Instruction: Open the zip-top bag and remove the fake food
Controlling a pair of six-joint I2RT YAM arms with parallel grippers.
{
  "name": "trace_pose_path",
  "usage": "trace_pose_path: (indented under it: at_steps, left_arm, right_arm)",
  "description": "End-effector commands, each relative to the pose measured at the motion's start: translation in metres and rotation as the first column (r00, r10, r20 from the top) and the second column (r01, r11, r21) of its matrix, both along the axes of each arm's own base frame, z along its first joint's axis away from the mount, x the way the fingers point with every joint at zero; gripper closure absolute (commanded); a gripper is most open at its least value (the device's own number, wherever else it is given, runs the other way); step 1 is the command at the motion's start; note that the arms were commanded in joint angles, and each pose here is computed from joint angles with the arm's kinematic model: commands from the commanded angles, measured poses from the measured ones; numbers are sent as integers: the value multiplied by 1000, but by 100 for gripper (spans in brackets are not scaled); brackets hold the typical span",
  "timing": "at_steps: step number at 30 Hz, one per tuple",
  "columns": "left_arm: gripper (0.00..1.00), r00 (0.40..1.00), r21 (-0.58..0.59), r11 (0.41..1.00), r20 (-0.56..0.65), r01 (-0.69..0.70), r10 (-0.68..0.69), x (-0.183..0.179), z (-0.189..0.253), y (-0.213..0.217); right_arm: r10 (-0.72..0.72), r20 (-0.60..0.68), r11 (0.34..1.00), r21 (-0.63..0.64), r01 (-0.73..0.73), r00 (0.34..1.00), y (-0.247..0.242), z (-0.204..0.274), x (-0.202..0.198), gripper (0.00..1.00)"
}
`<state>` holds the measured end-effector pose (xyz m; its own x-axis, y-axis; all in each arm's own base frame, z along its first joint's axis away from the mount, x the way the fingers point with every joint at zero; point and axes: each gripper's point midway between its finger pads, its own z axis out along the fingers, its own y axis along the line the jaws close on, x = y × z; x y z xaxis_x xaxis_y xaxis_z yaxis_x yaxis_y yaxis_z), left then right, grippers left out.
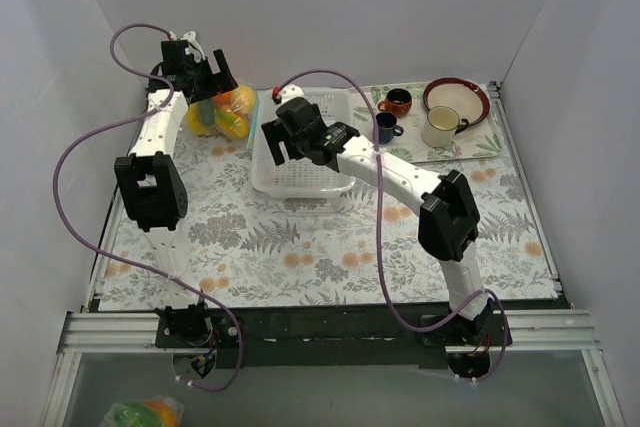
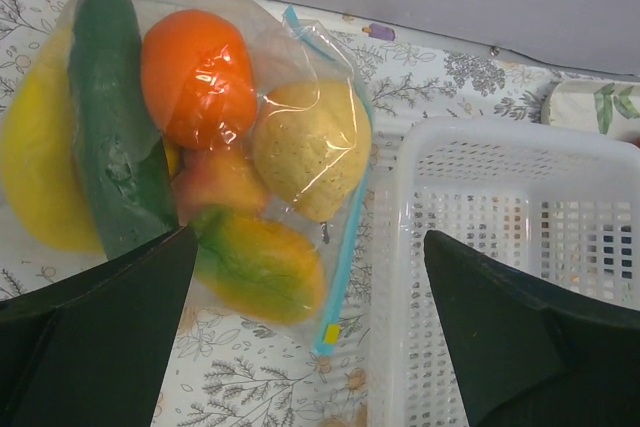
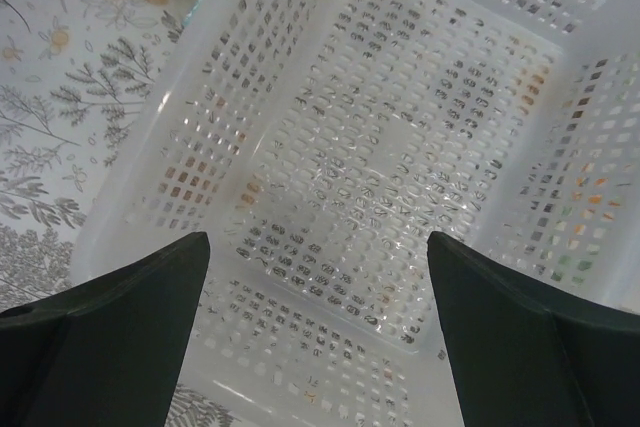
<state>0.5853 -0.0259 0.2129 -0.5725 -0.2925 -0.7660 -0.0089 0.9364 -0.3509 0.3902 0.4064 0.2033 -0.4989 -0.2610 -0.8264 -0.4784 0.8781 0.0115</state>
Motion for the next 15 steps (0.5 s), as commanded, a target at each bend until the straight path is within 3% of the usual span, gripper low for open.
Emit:
trace_pose_path:
  at_steps: [1, 5, 9, 12, 13, 15]
  left_arm:
    - [2, 999, 30, 999, 43, -26, 25, 13, -6, 5]
    - [2, 999, 59, 998, 37, -34, 32, 17, -22, 8]
    - [2, 996, 158, 985, 68, -73, 63, 17, -34, 17]
    - [2, 993, 233, 969, 100, -86, 64, 16, -37, 26]
    - [2, 992, 246, 965, 114, -88, 61, 16, -35, 27]
    - [2, 993, 291, 954, 109, -74, 44, 14, -41, 13]
  right_arm:
    - [0, -82, 998, -55, -4, 997, -2, -56, -10, 6]
    - [-26, -129, 994, -113, 12, 991, -23, -97, -25, 19]
    - [-58, -175, 989, -147, 32, 983, -44, -120, -42, 31]
    - [-61, -225, 988, -150, 27, 972, -58, -129, -61, 44]
    - [-71, -234, 990, -136, 40, 970, -63, -125, -68, 53]
    - [-83, -270, 986, -160, 41, 959, -80, -139, -88, 59]
